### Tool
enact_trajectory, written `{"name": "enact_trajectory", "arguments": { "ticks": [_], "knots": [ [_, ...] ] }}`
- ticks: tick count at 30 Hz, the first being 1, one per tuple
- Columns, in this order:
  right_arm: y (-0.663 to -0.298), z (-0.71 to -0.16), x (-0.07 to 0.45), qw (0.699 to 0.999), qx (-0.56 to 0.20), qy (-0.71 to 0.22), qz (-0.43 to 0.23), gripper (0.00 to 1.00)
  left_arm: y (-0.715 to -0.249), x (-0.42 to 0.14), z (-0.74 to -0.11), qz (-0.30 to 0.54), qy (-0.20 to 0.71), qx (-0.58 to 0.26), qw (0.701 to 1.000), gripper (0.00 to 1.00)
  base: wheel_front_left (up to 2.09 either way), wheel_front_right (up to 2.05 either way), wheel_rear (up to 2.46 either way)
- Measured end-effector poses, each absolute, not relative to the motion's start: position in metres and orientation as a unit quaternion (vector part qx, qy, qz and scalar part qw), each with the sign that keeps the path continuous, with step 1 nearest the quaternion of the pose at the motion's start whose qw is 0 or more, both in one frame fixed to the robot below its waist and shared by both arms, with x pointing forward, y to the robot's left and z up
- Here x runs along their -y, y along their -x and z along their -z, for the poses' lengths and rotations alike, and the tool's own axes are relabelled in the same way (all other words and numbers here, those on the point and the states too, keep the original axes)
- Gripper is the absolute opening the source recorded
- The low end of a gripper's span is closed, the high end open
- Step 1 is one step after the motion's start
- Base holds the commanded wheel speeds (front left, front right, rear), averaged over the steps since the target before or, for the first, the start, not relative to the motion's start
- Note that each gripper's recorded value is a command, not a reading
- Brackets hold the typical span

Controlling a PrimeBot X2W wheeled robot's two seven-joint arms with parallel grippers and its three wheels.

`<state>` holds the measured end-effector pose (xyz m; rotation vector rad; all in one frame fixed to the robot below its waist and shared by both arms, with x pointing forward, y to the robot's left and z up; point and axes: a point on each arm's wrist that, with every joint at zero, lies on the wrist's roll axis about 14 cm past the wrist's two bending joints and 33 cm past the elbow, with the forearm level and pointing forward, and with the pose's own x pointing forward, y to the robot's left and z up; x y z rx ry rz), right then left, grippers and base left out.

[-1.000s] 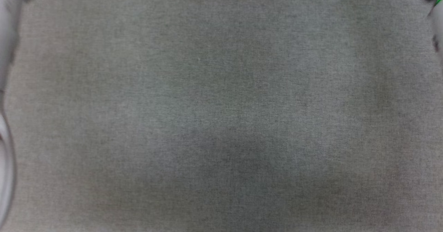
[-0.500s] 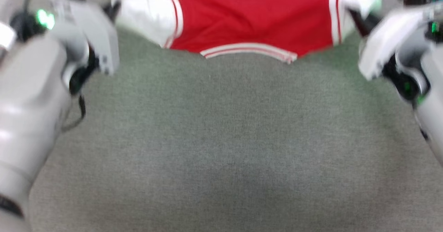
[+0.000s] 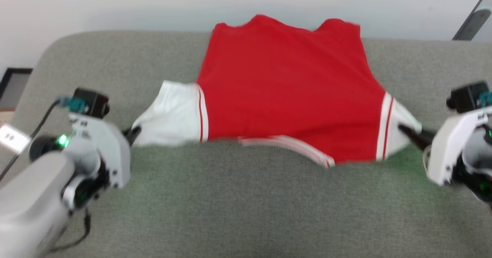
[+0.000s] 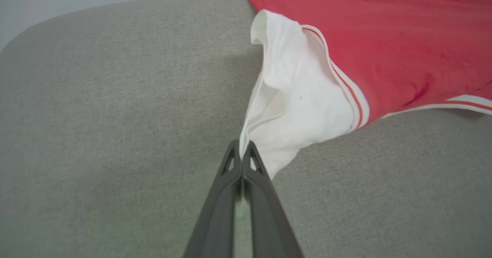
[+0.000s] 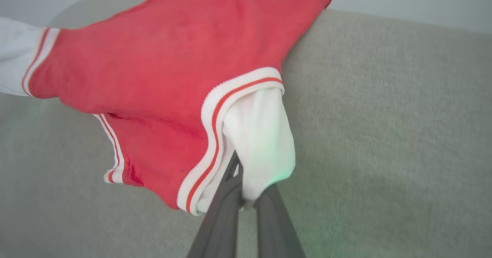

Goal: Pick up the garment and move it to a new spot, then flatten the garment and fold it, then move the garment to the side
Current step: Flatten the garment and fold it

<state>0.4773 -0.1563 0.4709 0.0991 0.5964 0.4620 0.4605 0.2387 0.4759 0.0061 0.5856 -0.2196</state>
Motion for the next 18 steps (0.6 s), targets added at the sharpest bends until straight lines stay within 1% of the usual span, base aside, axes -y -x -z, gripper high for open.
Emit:
{"name": "enact_trajectory", "arguments": {
  "ticks": [6,15,18],
  "knots": [
    [-0.434,-0.463,0.171,0.908,-0.344,-0.030,-0.238,0.00,-0.408,-0.241,-0.483,0.094,0.017,-0.316,0.944,0.00,0.00,0.00,0.00],
    [-0.359,-0.420,0.185,0.851,-0.459,-0.039,-0.252,0.00,-0.336,-0.235,-0.473,0.066,0.041,-0.376,0.923,0.00,0.00,0.00,0.00],
    [-0.343,-0.408,0.188,0.838,-0.482,-0.045,-0.250,0.00,-0.321,-0.229,-0.464,0.060,0.055,-0.397,0.914,0.00,0.00,0.00,0.00]
  ]
}}
